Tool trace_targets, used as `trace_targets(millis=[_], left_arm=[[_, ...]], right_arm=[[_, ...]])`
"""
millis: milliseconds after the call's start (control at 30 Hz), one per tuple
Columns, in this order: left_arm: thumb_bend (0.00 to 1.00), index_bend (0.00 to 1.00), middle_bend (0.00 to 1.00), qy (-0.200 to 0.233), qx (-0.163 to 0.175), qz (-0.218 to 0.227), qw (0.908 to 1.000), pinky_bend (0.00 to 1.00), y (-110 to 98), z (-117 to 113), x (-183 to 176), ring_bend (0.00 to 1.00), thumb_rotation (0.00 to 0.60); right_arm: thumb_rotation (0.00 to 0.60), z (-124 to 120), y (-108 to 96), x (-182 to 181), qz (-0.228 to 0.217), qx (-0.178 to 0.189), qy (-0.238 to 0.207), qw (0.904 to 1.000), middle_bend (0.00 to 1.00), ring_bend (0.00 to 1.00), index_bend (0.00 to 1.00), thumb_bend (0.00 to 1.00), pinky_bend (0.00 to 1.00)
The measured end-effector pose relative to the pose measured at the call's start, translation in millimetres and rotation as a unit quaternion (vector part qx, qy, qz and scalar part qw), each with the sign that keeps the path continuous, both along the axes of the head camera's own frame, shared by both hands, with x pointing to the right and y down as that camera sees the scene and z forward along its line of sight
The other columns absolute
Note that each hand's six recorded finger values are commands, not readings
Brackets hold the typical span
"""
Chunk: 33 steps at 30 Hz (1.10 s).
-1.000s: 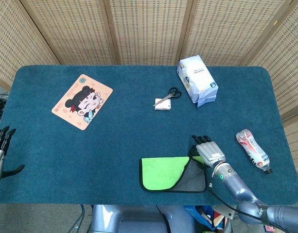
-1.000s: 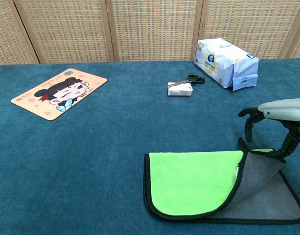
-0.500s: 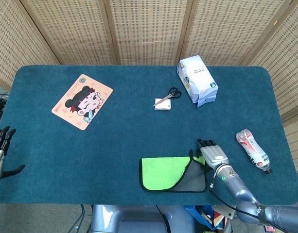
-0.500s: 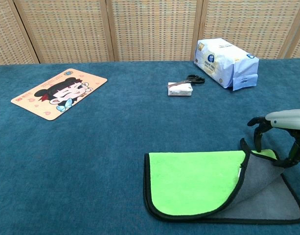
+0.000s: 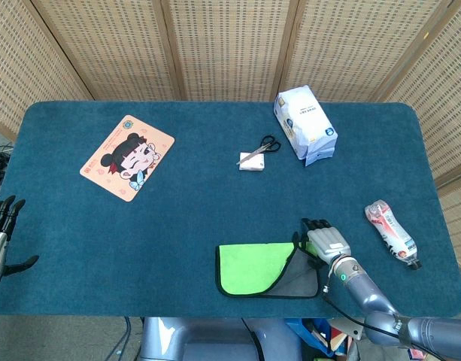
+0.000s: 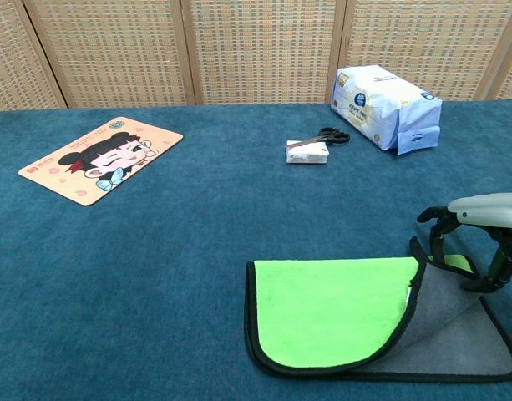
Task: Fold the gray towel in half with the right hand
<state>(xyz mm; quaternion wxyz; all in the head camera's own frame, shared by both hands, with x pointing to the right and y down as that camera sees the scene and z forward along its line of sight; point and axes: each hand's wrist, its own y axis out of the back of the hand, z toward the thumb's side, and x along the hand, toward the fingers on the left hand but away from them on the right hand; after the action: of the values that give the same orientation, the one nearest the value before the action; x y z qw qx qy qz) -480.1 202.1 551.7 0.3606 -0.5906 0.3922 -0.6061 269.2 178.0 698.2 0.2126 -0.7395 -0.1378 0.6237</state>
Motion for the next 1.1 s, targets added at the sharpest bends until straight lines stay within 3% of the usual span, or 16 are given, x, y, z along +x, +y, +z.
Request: trace_targets(millis=[400,667,1100], left_arm=[[0.11,0.00,0.00,0.001,0.000,0.000,1.0000,0.00,-0.4,-0.1,-0.1,0.00,0.600],[0.11,0.00,0.00,-0.001,0.000,-0.001,1.0000,0.00,-0.5,0.4,0.0,0.00,0.600],[0.11,0.00,0.00,-0.002,-0.001,-0.001,1.0000,0.00,-0.3,1.4,0.5,0.00,0.600]], right_arm=[[0.600,3.7,-0.7,-2.4,-0.001,0.004,0.003,1.0000,0.00,0.00,0.47,0.37,0.00],[0.600,6.5,0.2,-5.0,0.000,0.003,0.003,1.0000,0.00,0.00,0.50,0.48,0.00],[0.600,7.6,2.9,-4.7,-0.002,0.000,0.002,1.0000,0.00,0.00,0.57,0.52,0.00]])
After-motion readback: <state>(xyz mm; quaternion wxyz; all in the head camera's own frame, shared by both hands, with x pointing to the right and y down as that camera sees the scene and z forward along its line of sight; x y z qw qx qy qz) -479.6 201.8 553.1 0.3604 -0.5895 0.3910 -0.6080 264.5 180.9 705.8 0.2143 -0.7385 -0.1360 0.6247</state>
